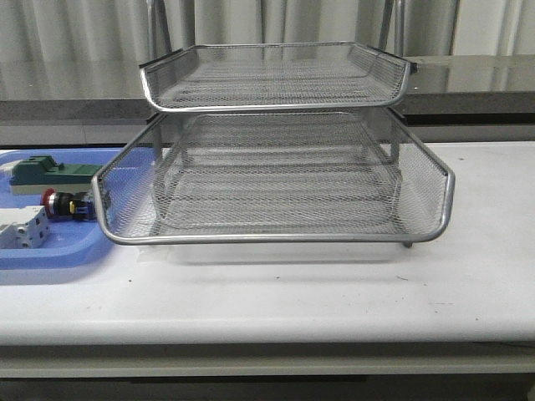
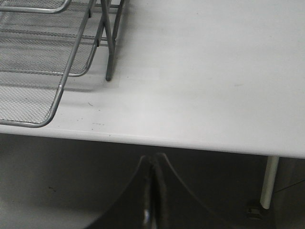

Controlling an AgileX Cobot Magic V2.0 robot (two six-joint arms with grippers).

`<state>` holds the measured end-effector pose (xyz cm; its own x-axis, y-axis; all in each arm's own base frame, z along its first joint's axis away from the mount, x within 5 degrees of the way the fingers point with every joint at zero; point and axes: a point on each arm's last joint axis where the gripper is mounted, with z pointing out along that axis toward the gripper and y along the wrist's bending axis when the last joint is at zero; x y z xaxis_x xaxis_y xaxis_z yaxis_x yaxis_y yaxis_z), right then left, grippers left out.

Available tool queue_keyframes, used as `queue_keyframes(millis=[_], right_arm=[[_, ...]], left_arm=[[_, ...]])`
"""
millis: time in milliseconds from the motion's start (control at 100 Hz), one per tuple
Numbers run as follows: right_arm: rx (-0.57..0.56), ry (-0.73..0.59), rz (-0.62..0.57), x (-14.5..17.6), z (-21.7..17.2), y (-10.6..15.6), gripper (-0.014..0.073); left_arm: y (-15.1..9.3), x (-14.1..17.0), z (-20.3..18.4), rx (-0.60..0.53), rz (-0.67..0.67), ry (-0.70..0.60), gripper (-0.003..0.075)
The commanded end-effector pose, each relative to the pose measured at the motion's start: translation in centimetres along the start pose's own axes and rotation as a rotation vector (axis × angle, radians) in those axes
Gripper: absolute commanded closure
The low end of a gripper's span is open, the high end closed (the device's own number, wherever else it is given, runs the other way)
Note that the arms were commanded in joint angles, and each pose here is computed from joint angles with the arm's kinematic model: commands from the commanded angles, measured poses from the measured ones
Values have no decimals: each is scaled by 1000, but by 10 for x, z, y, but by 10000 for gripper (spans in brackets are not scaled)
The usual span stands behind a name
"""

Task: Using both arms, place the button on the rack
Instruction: 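Move the left gripper over the blue tray above the red push button, then lower the left gripper and grasp the red-capped push button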

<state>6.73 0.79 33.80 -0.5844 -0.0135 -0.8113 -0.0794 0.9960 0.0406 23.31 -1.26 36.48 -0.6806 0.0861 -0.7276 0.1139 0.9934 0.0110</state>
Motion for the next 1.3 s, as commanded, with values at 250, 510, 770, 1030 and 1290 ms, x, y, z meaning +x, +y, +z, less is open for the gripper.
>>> queue_keyframes(millis=[250, 510, 770, 1030, 1290], right_arm=[[7, -80, -4, -12, -7, 0, 663], [7, -75, -4, -11, -7, 0, 663], [7, -75, -4, -11, -7, 0, 663], [7, -75, -4, -11, -7, 0, 663], [7, -73, -4, -11, -7, 0, 663]], left_arm=[[3, -46, 57, 8, 198, 30, 734], [3, -42, 75, 25, 243, 104, 262], [3, -43, 76, 23, 243, 94, 73], [1, -47, 76, 45, 209, 55, 124], [2, -65, 81, 33, 295, -3, 135]])
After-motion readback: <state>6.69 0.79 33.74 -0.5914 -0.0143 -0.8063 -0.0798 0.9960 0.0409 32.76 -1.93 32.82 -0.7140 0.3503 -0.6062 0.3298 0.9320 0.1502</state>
